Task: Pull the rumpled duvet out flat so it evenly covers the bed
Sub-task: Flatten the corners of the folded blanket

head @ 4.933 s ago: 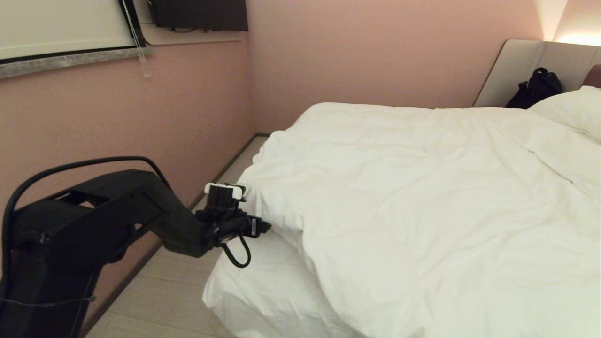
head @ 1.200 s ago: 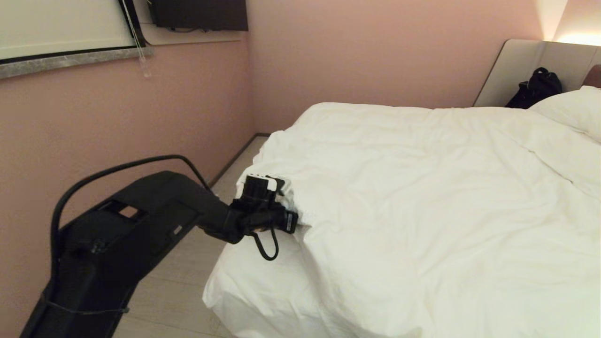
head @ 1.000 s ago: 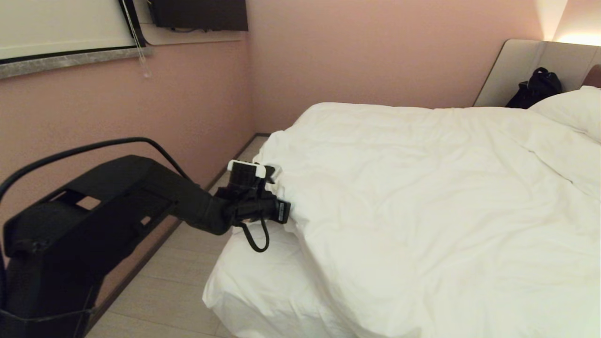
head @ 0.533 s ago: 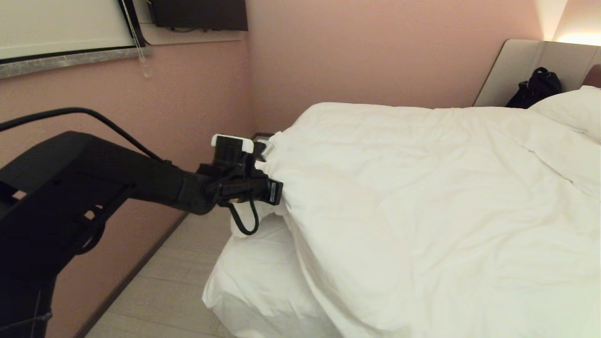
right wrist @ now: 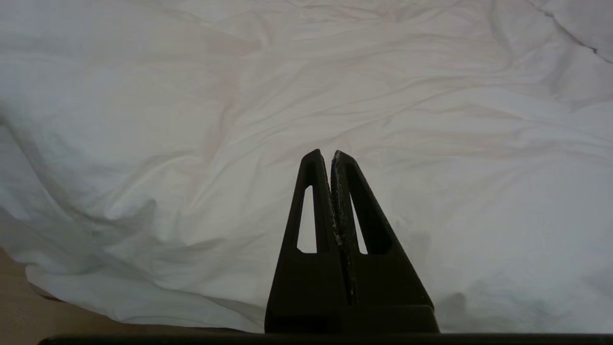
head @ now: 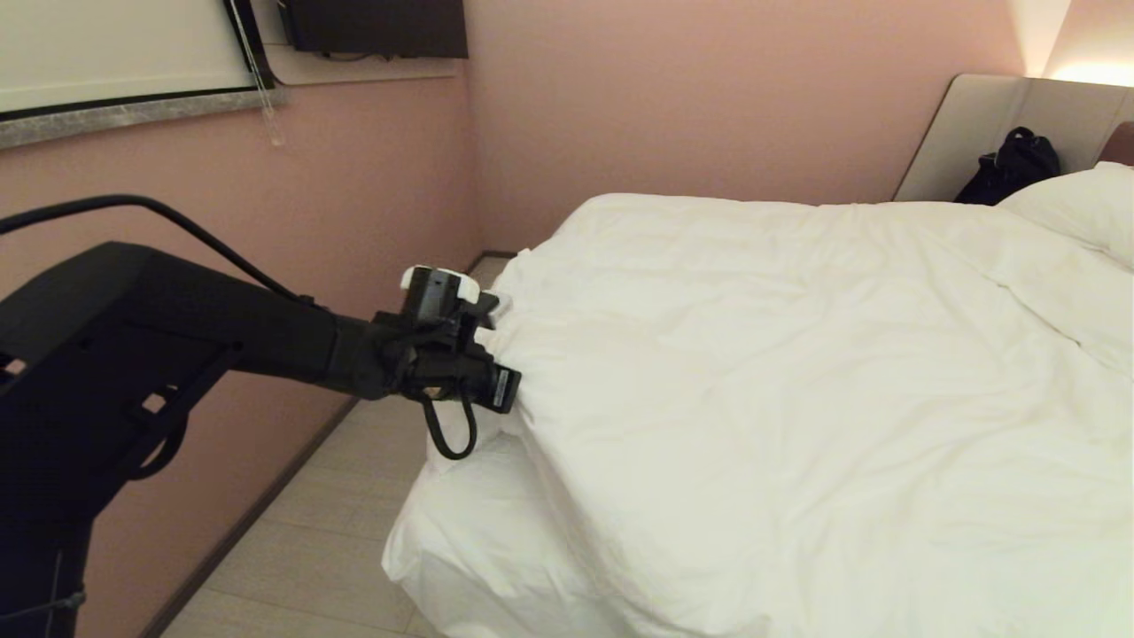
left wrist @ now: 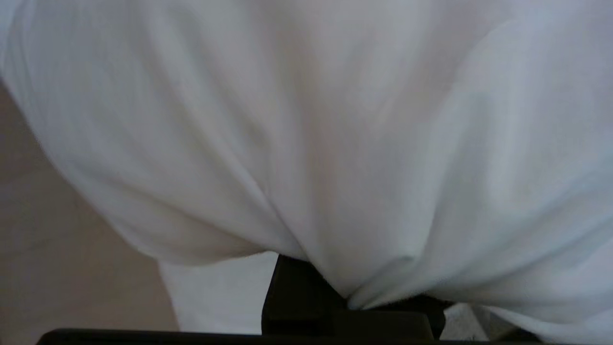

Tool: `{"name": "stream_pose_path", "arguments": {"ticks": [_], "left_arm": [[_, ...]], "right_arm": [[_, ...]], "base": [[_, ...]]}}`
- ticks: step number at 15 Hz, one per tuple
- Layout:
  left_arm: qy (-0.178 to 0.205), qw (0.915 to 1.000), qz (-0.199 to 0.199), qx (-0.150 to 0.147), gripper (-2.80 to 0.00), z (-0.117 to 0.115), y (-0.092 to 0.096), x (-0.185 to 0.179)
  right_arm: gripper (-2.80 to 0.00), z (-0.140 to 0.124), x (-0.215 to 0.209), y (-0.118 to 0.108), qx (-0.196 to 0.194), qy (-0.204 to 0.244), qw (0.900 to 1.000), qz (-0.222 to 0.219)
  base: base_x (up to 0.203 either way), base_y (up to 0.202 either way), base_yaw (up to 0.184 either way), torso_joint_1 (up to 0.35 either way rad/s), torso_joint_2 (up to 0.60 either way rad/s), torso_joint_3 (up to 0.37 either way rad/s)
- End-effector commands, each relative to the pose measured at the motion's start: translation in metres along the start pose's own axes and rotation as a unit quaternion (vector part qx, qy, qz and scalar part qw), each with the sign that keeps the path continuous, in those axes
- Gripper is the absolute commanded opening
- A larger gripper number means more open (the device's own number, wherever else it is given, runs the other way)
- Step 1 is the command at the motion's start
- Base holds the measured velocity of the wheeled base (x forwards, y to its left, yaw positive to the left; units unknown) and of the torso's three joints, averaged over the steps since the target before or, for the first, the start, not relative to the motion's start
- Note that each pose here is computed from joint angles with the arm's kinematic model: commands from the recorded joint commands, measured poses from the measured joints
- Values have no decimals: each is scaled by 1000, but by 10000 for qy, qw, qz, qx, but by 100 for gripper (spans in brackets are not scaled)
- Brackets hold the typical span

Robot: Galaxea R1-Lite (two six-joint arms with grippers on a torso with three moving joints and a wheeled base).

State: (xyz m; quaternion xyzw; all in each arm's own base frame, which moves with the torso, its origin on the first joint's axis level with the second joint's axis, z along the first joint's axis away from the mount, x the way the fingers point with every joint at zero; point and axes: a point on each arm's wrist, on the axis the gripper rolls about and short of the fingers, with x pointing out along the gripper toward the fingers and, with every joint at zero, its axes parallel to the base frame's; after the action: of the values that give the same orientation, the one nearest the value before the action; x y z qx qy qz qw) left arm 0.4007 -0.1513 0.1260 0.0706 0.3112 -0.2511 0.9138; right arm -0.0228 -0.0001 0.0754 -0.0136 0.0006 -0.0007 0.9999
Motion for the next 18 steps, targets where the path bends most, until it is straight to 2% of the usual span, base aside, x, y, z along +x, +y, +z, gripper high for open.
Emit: {"name": "stream_pose_path", "arguments": {"ticks": [1,7,8,12,14,17,18], "left_arm": [[205,9998,4,-32,-280,-10,1,8],[426,9990,82,-70,-280,-22,1,20],[427,9990,89,-80,0,-22,1,20],[556,9984,133,52,0,-29,0,4],[743,9970,193,108,0,-43,2,-13],[1085,9937,272,-27,0,-72,13,-33],[984,9947,279,-75,0,-78,20,-30]], "right_arm": [[-280,0,0,0,-2,1,10000,0],[-280,0,0,0,-2,6,10000,0],[-280,0,0,0,-2,7,10000,0],[-280,0,0,0,-2,-6,10000,0],[-280,0,0,0,-2,8,10000,0],[-280,0,0,0,-2,1,10000,0],[-280,0,0,0,-2,-4,10000,0]], "base": [[0,0,0,0,0,0],[0,0,0,0,0,0],[0,0,0,0,0,0],[0,0,0,0,0,0],[0,0,0,0,0,0],[0,0,0,0,0,0],[0,0,0,0,0,0]]}}
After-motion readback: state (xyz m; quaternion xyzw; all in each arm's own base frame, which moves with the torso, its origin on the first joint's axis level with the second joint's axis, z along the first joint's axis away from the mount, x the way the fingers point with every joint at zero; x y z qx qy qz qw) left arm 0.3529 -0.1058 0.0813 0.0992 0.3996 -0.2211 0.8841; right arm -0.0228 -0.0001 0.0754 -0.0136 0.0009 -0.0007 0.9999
